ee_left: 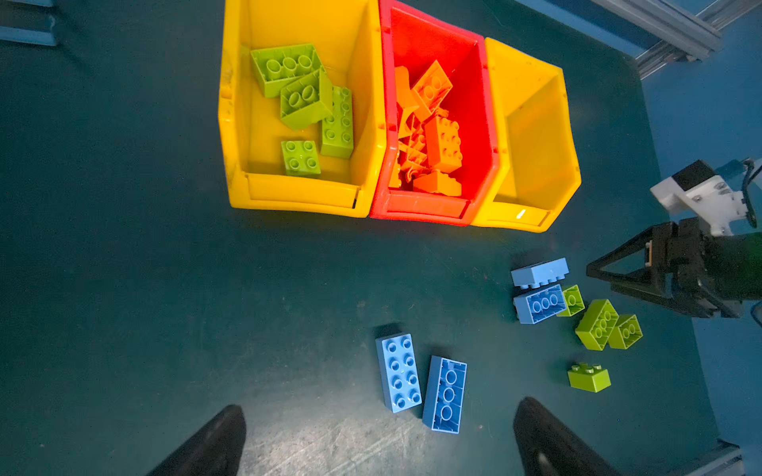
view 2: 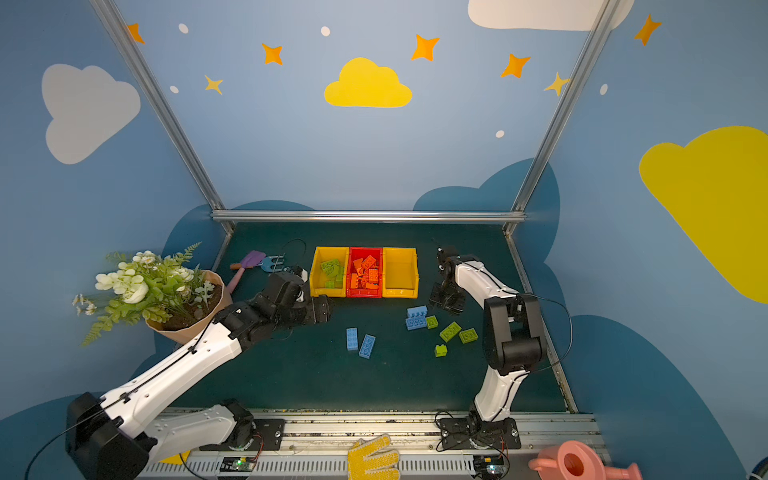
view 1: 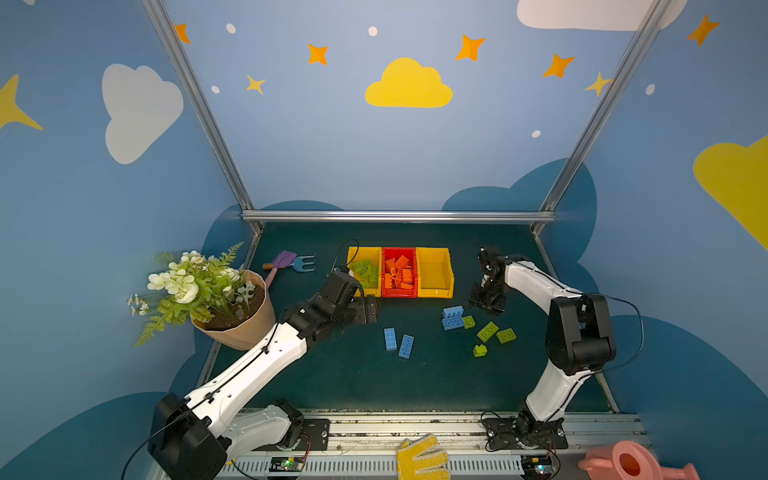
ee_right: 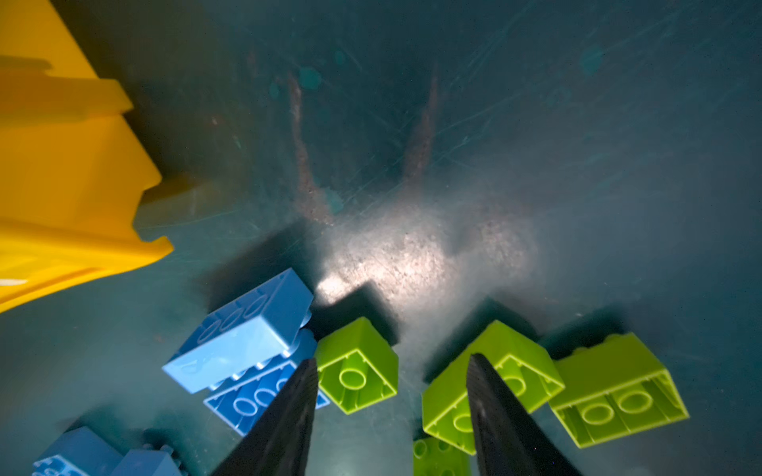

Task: Sort the legos into containers by color
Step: 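Close the right gripper on a small green 2x2 brick and lift it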

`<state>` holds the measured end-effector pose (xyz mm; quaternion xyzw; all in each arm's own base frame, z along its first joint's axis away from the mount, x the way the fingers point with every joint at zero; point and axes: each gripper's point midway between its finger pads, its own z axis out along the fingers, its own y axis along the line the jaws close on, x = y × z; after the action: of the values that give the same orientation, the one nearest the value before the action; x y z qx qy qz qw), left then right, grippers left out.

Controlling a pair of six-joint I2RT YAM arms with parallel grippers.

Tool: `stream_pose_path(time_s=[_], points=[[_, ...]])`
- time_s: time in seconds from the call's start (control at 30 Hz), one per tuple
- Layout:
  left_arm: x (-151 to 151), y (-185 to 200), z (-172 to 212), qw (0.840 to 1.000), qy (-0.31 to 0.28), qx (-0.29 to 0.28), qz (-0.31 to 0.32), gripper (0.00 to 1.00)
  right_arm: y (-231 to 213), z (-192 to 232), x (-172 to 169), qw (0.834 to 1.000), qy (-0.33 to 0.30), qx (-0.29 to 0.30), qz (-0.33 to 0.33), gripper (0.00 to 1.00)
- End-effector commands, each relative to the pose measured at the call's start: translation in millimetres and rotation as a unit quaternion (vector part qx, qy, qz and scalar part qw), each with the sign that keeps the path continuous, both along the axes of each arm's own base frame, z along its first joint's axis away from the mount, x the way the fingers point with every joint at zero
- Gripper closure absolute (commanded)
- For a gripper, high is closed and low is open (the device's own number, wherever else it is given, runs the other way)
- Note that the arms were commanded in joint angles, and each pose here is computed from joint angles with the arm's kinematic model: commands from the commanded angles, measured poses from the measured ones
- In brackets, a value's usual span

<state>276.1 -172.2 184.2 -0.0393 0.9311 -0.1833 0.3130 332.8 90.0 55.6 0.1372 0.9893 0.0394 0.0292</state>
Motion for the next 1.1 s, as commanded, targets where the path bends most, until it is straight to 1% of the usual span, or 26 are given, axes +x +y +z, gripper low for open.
stream_pose_path(time_s=[0.0,0.13,0.27,0.4,0.6,0.83,1.07], points=[[-6,12,-5,1.000,-0.001,0.022,0.010,0.00,4,0,6,1.000,-0.002,0.000,0.002,0.44],[-7,16,-6,0.999,-0.012,0.033,0.002,0.00,7,-11,2,1.000,0.015,-0.013,0.005,0.43],[-8,19,-5,0.999,-0.017,0.042,-0.006,0.00,17,-17,-5,1.000,0.019,-0.012,0.011,0.42],[-7,16,-3,0.999,-0.019,0.043,-0.020,0.00,28,-22,-12,1.000,0.020,-0.014,0.017,0.34],[-5,19,-4,0.998,-0.017,0.052,-0.020,0.00,40,-31,-21,0.999,0.031,-0.023,0.021,0.32],[-8,23,-11,0.998,-0.015,0.053,-0.019,0.00,41,-41,-32,0.998,0.044,-0.032,0.025,0.35],[-9,25,-10,0.998,-0.013,0.052,-0.015,0.00,34,-42,-32,0.997,0.045,-0.048,0.030,0.42]])
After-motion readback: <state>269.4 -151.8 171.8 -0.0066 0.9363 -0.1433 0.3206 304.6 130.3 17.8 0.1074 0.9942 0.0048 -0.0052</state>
